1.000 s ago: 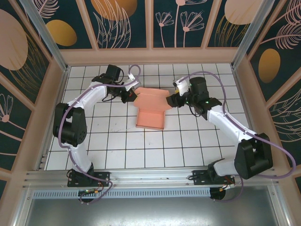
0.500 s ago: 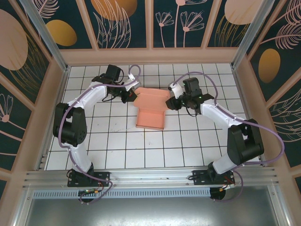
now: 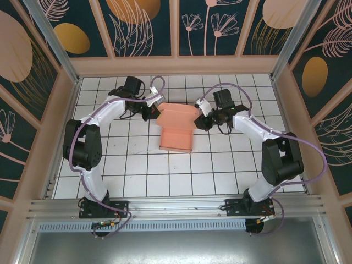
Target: Fold the paper box
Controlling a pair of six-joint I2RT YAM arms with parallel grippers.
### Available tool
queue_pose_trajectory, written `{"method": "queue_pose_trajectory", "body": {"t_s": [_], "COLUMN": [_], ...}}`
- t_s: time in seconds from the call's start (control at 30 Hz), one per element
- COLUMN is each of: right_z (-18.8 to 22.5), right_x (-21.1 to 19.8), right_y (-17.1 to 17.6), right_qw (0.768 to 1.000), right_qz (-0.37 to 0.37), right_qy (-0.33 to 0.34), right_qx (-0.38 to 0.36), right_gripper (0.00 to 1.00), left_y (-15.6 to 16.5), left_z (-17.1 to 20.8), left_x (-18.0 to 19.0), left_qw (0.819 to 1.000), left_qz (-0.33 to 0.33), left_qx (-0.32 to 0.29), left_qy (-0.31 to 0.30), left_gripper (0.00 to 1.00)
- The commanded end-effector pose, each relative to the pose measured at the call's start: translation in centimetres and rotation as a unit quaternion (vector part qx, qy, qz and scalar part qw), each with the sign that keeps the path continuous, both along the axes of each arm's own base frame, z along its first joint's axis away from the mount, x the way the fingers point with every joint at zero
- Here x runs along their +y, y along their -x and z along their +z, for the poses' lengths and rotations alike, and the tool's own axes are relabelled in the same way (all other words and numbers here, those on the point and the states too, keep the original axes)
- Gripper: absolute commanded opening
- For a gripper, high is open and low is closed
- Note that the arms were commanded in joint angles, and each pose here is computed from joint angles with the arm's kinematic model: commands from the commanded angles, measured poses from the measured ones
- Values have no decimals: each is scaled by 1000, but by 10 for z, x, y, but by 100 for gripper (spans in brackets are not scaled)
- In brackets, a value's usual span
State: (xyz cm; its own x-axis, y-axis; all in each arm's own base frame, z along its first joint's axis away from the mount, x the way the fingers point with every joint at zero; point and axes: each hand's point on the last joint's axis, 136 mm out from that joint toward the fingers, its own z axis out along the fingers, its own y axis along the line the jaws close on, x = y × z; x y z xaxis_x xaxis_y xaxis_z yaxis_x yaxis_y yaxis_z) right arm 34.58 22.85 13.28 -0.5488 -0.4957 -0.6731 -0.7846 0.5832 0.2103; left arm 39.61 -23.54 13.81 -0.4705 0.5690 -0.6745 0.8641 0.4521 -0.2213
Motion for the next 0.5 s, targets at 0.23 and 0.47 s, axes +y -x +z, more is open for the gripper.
{"method": "queue_pose_trajectory", "body": {"t_s": [0.23, 0.47], "right_z": [19, 18], "right_x": [-15, -4], "right_y": [-19, -22], "right_qw": [999, 999], "right_qz": [-25, 3], "right_qy": [-20, -37], "right_qx": [-13, 9], "right_gripper": [46, 46], "left_y": [2, 2], "left_z": [6, 7], "left_x": [-4, -5], "left_qw": [1000, 1000], "left_qz": [-15, -18], "left_qx": [-4, -4], "left_qy": [5, 6], "left_gripper": [0, 0]}}
